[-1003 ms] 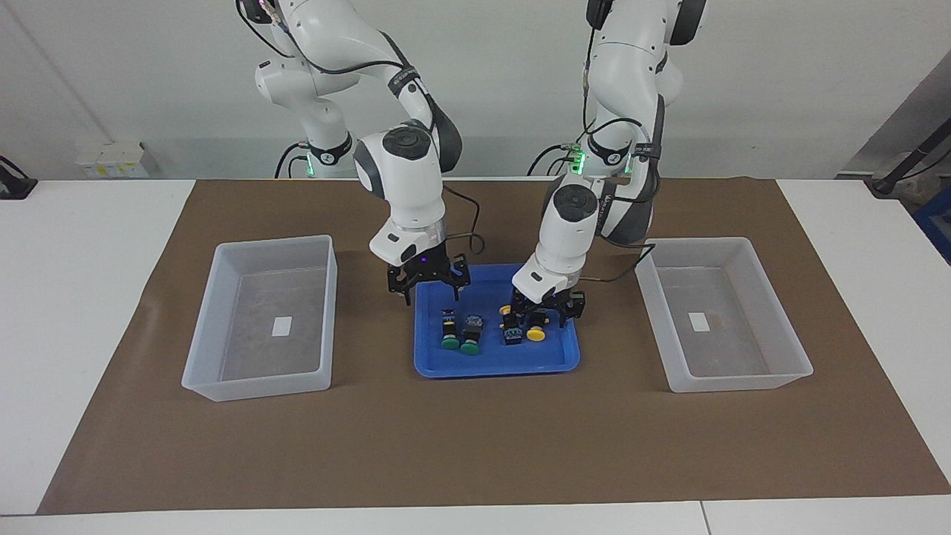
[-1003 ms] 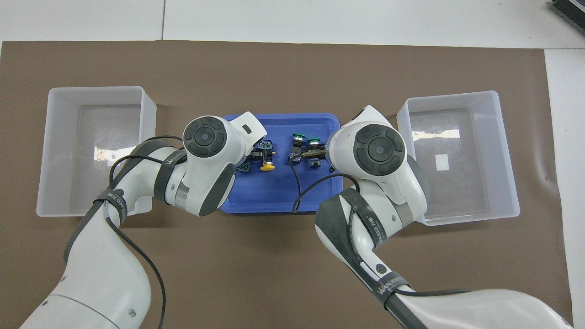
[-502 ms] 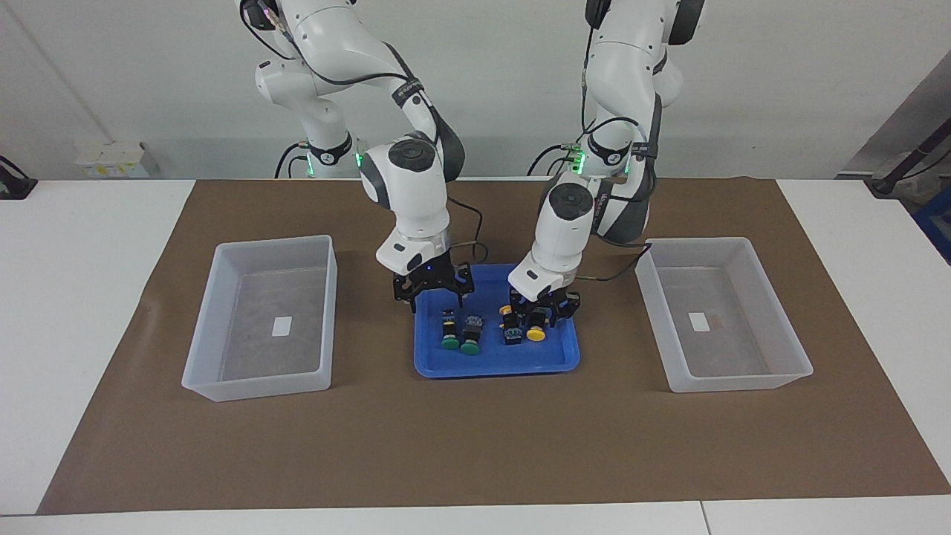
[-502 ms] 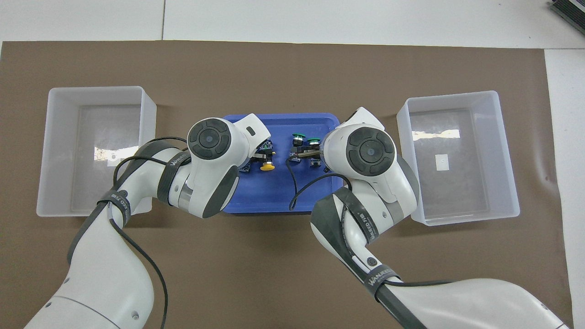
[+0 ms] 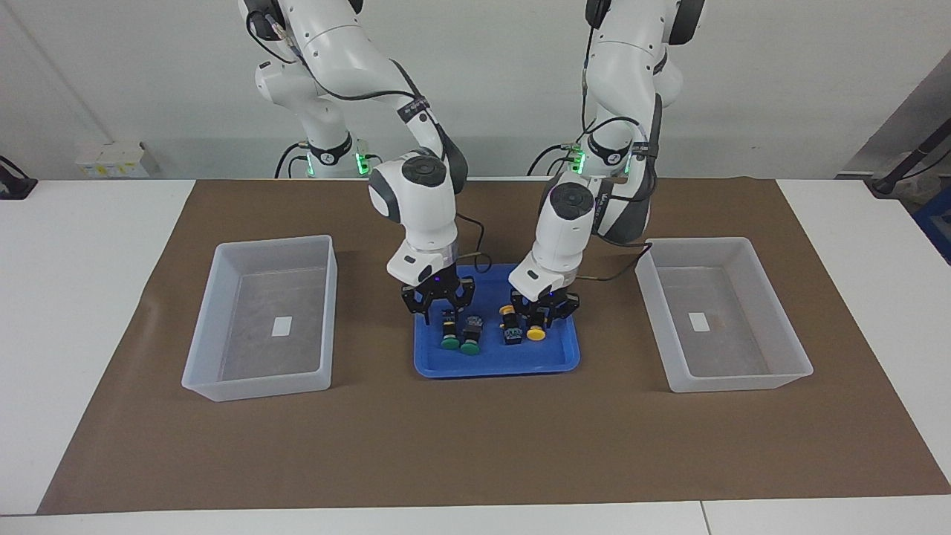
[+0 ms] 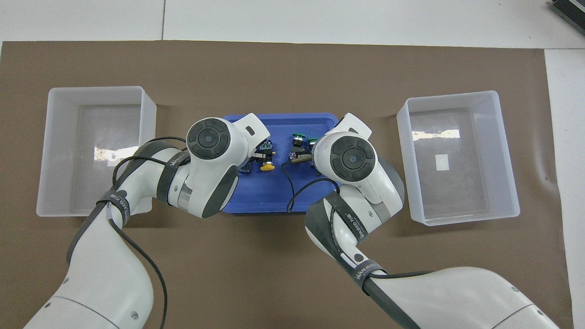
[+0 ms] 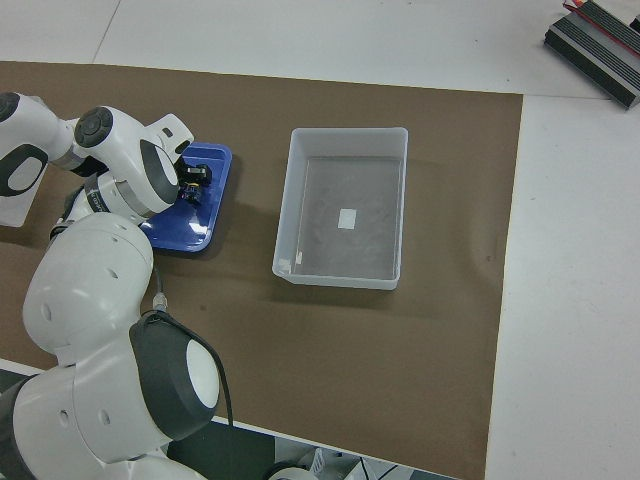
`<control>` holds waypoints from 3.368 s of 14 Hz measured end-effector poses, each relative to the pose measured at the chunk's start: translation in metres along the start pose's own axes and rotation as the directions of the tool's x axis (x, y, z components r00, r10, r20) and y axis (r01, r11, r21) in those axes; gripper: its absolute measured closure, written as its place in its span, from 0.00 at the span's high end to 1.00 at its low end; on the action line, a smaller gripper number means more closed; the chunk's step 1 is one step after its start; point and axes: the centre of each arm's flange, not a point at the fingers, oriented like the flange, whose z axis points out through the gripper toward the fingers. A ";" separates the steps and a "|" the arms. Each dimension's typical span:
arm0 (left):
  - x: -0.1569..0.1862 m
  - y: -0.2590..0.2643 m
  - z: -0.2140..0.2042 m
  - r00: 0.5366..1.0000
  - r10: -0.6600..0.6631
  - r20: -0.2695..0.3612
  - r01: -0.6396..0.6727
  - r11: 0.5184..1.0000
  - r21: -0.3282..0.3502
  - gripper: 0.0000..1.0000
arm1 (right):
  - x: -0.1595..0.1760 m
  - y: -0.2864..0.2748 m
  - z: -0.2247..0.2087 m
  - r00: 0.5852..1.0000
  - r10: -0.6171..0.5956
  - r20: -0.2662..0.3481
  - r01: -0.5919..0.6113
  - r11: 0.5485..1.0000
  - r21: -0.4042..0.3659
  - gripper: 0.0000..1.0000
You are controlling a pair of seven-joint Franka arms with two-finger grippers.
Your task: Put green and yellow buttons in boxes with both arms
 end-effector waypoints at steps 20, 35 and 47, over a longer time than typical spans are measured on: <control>0.064 -0.080 -0.094 0.991 -0.127 0.037 0.127 0.992 -0.002 0.42 | 0.027 0.036 -0.047 0.983 0.136 -0.127 -0.137 0.991 0.003 0.32; 0.080 -0.288 -0.143 0.998 -0.011 0.068 0.009 0.999 0.031 0.42 | 0.042 0.190 -0.102 0.988 0.133 -0.078 -0.143 0.981 -0.130 0.32; 0.026 -0.332 -0.031 0.997 -0.060 0.057 0.056 0.996 0.066 0.42 | 0.033 0.309 -0.072 0.991 0.116 0.065 -0.107 0.987 -0.119 0.32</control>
